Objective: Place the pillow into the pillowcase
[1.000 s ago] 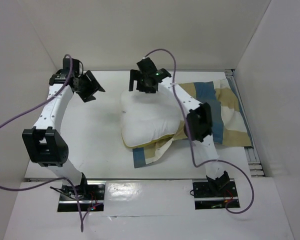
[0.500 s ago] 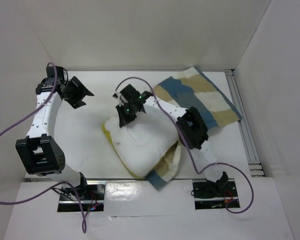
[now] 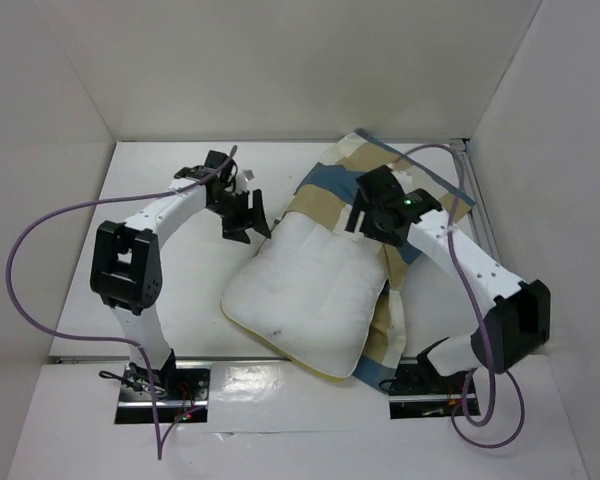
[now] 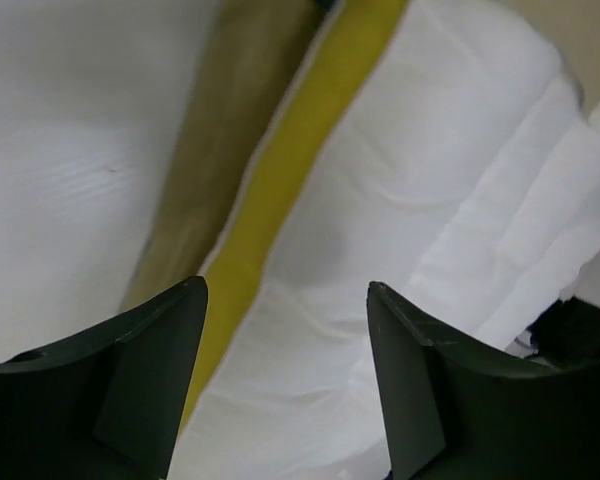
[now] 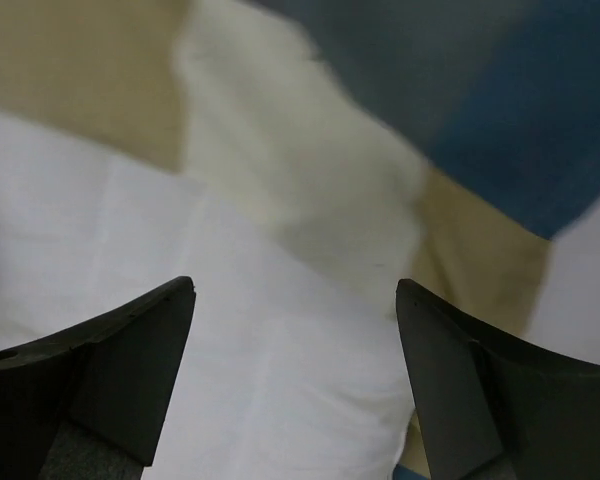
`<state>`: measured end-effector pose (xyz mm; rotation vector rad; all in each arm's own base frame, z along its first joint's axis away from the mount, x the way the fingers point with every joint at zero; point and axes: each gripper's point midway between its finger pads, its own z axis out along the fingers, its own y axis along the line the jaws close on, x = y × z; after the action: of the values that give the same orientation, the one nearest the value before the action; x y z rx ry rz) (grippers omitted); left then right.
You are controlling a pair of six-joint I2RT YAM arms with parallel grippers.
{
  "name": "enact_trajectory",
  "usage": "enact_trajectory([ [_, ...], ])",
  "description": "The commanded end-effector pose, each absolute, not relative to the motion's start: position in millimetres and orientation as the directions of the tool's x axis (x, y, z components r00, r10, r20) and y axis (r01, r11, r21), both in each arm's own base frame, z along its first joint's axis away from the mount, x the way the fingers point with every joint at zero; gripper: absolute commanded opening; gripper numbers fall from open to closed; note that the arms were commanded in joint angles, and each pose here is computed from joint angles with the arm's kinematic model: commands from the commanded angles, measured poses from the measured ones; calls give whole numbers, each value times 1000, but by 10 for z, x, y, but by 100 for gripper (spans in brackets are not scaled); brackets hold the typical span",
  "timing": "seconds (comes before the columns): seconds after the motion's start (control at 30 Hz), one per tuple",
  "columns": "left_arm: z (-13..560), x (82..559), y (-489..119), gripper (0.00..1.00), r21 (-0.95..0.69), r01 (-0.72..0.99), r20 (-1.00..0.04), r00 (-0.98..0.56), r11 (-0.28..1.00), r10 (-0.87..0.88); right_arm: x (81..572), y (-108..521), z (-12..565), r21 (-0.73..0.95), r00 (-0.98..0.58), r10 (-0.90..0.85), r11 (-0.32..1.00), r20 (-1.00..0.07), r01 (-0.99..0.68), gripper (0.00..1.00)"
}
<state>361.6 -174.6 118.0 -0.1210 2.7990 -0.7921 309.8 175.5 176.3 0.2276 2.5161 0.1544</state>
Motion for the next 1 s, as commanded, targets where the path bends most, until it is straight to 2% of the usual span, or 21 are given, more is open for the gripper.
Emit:
enact_trajectory([
  [0.0,1169,3449,-2056,78,-594,107,-201,-979,797,-18,2767,1114,1417,100,-741,443,883,-505,459,88],
  [0.03,1109,3353,-2198,78,-622,135,-177,-984,772,29,2771,1062,1407,134,-714,485,861,-504,491,85],
  [0.13,1017,3258,-2412,64,-670,152,-137,-987,726,80,2750,1074,1143,151,-729,513,850,-453,505,77],
  [0.17,1002,3190,-2473,50,-685,159,-127,-987,711,99,2765,1107,1080,151,-742,502,859,-444,490,73],
  [0.2,973,3163,-2464,10,-684,153,-117,-988,713,99,2769,1206,1006,173,-769,488,871,-412,460,68],
  [0.23,921,3176,-2447,0,-671,131,-102,-991,730,84,2887,1307,909,191,-783,471,882,-407,431,60],
  [0.3,926,3206,-2331,0,-663,95,-104,-994,743,34,3039,1499,803,214,-826,422,906,-374,366,47],
  [0.33,952,3199,-2314,0,-658,93,-115,-993,748,23,3165,1578,910,253,-820,405,911,-405,325,43],
  [0.37,1070,3249,-2199,0,-645,74,-145,-989,761,-27,3292,1678,822,240,-834,364,928,-414,286,33],
  [0.4,1118,3275,-2133,0,-639,76,-171,-984,766,-45,3427,1736,848,243,-833,343,935,-434,258,31],
  [0.43,1125,3241,-2064,0,-633,53,-166,-984,772,-69,3711,1839,1069,270,-803,334,937,-494,223,31],
  [0.5,1252,3208,-2017,0,-636,76,-205,-976,768,-73,3974,1834,954,182,-811,276,960,-516,210,31],
  [0.57,1284,3117,-2147,0,-656,114,-202,-979,746,-28,4376,1634,1051,108,-772,293,953,-565,283,35],
  [0.6,1335,3073,-2224,0,-666,145,-209,-978,732,4,4481,1548,1082,83,-769,277,956,-577,282,42],
  [0.63,1417,3062,-2323,0,-675,178,-227,-973,716,28,4577,1495,1132,86,-758,280,954,-589,286,65],
  [0.7,1365,2876,-2535,0,-660,221,-201,-973,718,115,4745,1332,1229,102,-743,282,955,-607,279,82],
  [0.73,1447,2877,-2594,2,-645,260,-230,-963,719,143,4742,1329,1315,123,-742,281,957,-609,261,91],
  [0.8,1439,2814,-2576,13,-589,272,-226,-960,761,167,4764,1348,1570,140,-716,247,968,-653,206,98],
  [0.83,1462,2808,-2534,46,-571,271,-234,-959,775,162,4713,1365,1596,147,-723,234,972,-650,183,100],
  [0.9,1643,2841,-2355,71,-548,252,-279,-954,797,109,4562,1535,1731,161,-725,182,982,-664,100,100],
  [0.97,1663,2826,-2154,88,-535,214,-285,-957,817,64,4431,1652,1771,150,-723,147,987,-675,60,100],
])
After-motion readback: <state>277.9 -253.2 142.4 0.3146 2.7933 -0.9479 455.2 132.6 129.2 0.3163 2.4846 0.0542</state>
